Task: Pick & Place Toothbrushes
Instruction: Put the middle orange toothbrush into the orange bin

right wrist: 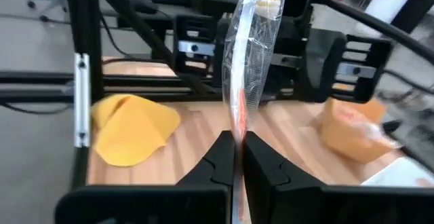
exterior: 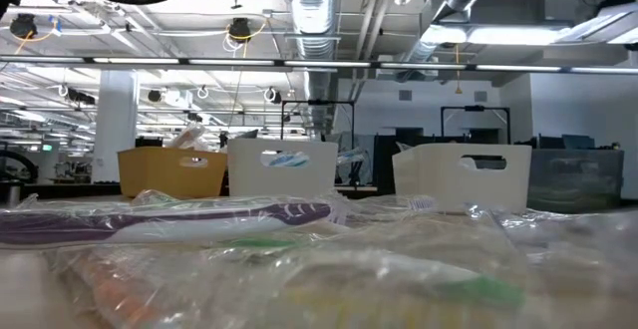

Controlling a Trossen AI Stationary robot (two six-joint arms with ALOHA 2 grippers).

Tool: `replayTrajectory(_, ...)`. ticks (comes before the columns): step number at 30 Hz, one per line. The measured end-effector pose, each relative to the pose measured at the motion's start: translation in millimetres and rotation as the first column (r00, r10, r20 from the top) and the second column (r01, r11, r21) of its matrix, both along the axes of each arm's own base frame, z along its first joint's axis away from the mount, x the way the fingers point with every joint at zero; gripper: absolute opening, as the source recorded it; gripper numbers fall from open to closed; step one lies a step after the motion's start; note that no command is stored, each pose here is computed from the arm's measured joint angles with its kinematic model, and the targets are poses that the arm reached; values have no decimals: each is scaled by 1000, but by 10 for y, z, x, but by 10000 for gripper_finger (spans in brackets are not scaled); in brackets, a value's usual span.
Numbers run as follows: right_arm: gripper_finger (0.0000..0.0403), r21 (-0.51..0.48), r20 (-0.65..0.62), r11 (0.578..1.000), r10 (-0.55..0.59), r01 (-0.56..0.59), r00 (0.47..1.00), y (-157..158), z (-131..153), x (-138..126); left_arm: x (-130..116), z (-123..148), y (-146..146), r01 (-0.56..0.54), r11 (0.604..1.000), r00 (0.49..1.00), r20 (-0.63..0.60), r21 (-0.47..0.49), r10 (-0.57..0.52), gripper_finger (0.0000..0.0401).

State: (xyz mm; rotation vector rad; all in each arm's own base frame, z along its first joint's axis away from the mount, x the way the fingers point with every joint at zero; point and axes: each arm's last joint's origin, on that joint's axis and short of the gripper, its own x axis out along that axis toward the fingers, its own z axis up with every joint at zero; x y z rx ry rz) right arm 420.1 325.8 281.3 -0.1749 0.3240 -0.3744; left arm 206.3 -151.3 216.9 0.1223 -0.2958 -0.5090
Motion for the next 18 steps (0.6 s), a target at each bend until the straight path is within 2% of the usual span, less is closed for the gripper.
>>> replayTrajectory(2, 5, 27, 8, 1000, -7, 7, 1000, -42, 13, 31, 2, -1, 3, -7, 1000, 1000, -12, -19, 7, 136)
replayTrajectory(18, 5, 0, -15, 1000, -26, 26, 1000, -150, 0, 98, -1, -25, -15, 51, 999, 998, -26, 7, -50, 136)
